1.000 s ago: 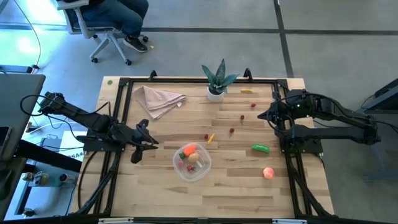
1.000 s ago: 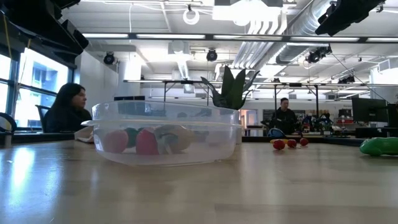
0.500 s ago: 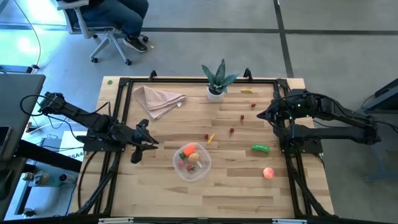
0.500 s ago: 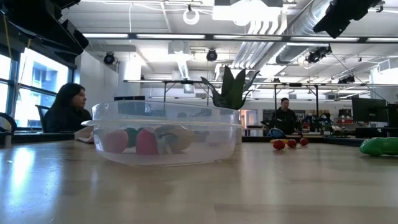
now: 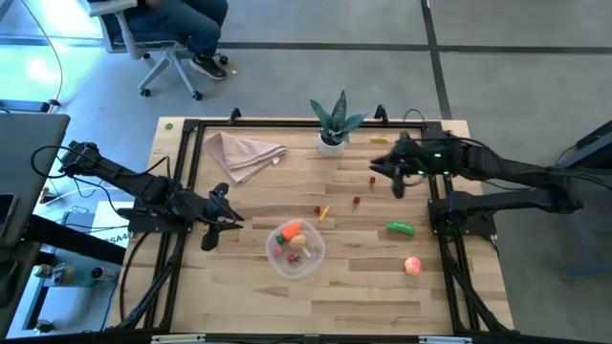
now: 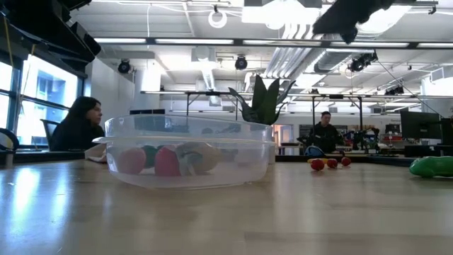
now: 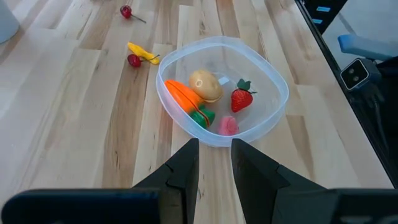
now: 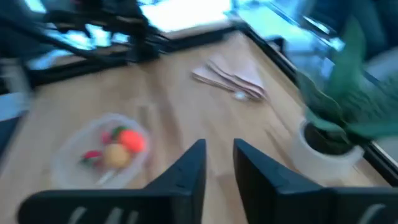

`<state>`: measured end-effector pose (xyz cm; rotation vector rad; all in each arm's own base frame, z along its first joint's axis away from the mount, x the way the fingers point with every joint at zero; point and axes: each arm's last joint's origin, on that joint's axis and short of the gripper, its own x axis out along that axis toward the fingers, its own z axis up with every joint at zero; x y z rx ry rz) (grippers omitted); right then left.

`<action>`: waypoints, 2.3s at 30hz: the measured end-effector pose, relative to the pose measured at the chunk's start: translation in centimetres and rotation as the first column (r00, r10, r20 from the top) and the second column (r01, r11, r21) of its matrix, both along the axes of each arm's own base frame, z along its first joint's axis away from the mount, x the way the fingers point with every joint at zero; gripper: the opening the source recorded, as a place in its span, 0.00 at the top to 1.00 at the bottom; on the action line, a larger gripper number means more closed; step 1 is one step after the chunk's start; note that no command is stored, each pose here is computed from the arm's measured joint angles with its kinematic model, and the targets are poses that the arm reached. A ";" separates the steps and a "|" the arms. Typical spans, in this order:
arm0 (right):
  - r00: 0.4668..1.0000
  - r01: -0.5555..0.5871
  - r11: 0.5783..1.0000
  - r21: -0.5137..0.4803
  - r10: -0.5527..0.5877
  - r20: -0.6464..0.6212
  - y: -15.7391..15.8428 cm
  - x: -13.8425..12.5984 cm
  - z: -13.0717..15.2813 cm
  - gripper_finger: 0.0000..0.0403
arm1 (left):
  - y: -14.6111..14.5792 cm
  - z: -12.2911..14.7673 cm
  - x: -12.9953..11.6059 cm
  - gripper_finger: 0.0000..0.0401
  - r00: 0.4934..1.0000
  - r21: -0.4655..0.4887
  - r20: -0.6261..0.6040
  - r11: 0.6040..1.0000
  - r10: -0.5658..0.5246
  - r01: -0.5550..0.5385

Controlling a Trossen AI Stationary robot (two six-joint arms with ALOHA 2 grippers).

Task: Pick and placing Produce into tupperware
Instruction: Put the cherry into the transparent container

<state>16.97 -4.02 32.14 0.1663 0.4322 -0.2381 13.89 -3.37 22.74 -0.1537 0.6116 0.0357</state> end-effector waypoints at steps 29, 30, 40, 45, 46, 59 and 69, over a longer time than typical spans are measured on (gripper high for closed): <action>0.610 0.500 0.841 0.207 -0.172 -0.773 -1.9 6.5 -7.4 0.72 | 0.0 0.0 0.0 0.79 1.000 0.000 0.001 1.000 0.001 -0.001; 0.601 0.505 0.834 0.223 -0.154 -0.784 -1.9 6.5 -8.2 0.72 | 0.0 0.0 0.0 0.79 1.000 0.000 0.001 1.000 0.001 -0.001; 0.700 0.389 0.804 0.449 0.059 -0.712 -1.7 8.3 -13.5 0.72 | 0.0 0.0 0.0 0.79 1.000 0.000 0.001 1.000 0.001 -0.001; 0.700 0.400 0.800 0.446 0.047 -0.713 -2.1 9.6 -14.4 0.72 | 0.0 0.0 0.0 0.79 1.000 0.000 0.001 1.000 0.001 -0.001; 0.697 0.402 0.800 0.445 0.048 -0.715 -2.1 9.7 -14.6 0.71 | 0.0 0.0 0.0 0.79 1.000 0.000 0.001 1.000 0.001 -0.001; 0.653 0.537 0.774 0.336 -0.129 -0.746 -2.7 10.2 -15.3 0.52 | 0.0 0.0 0.0 0.79 1.000 0.000 0.001 1.000 0.001 -0.001; 0.632 0.629 0.693 0.352 -0.193 -0.751 -2.7 10.2 -15.4 0.51 | 0.0 0.0 0.0 0.79 1.000 0.000 0.001 1.000 0.001 -0.001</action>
